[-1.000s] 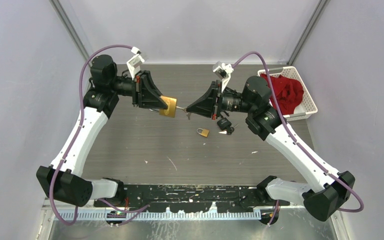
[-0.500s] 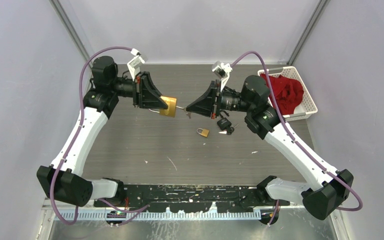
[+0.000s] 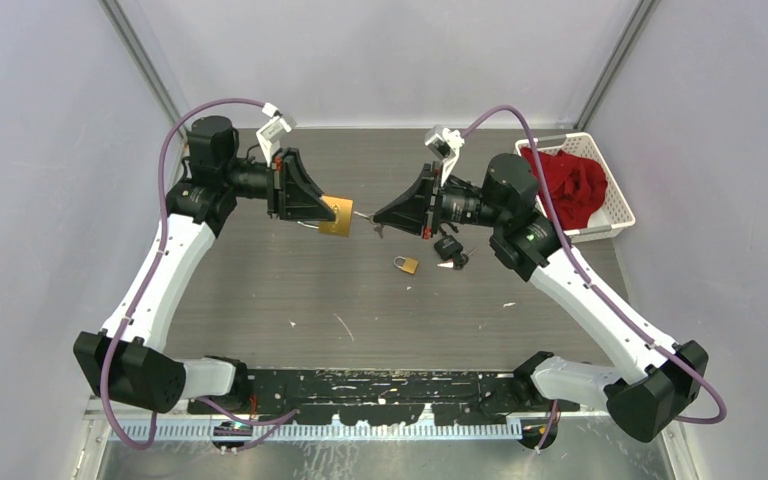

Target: Unlock with the key

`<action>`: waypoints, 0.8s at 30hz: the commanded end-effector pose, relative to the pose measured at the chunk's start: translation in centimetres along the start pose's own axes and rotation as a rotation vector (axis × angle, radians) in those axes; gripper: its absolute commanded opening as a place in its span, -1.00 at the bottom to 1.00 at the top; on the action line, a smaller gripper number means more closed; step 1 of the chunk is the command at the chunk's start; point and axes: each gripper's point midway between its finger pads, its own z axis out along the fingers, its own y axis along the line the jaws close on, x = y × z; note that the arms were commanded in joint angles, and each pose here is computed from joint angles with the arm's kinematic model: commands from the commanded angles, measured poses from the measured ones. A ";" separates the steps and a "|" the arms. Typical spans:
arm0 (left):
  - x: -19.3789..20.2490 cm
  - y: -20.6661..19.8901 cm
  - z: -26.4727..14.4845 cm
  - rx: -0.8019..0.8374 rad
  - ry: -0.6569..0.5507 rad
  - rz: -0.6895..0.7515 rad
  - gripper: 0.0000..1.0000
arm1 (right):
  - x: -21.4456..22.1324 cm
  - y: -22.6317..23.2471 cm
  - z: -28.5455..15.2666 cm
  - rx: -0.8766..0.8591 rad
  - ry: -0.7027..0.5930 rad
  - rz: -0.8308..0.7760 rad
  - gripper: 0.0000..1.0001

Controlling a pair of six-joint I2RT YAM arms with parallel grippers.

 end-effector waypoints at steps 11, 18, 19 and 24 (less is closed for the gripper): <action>-1.5 -2.4 -0.4 0.037 -0.004 0.107 -1.00 | -0.5 -0.6 0.6 -0.004 -0.017 -0.003 -0.98; -1.5 -2.3 -0.3 0.037 -0.004 0.106 -1.00 | -0.4 -0.3 0.5 -0.020 -0.016 -0.008 -0.98; -1.5 -2.3 -0.3 0.036 -0.004 0.105 -1.00 | -0.4 -0.2 0.5 -0.022 -0.015 -0.009 -0.98; -1.6 -2.4 -0.4 0.035 -0.005 0.110 -1.00 | -0.3 -0.2 0.4 -0.026 -0.014 -0.010 -0.98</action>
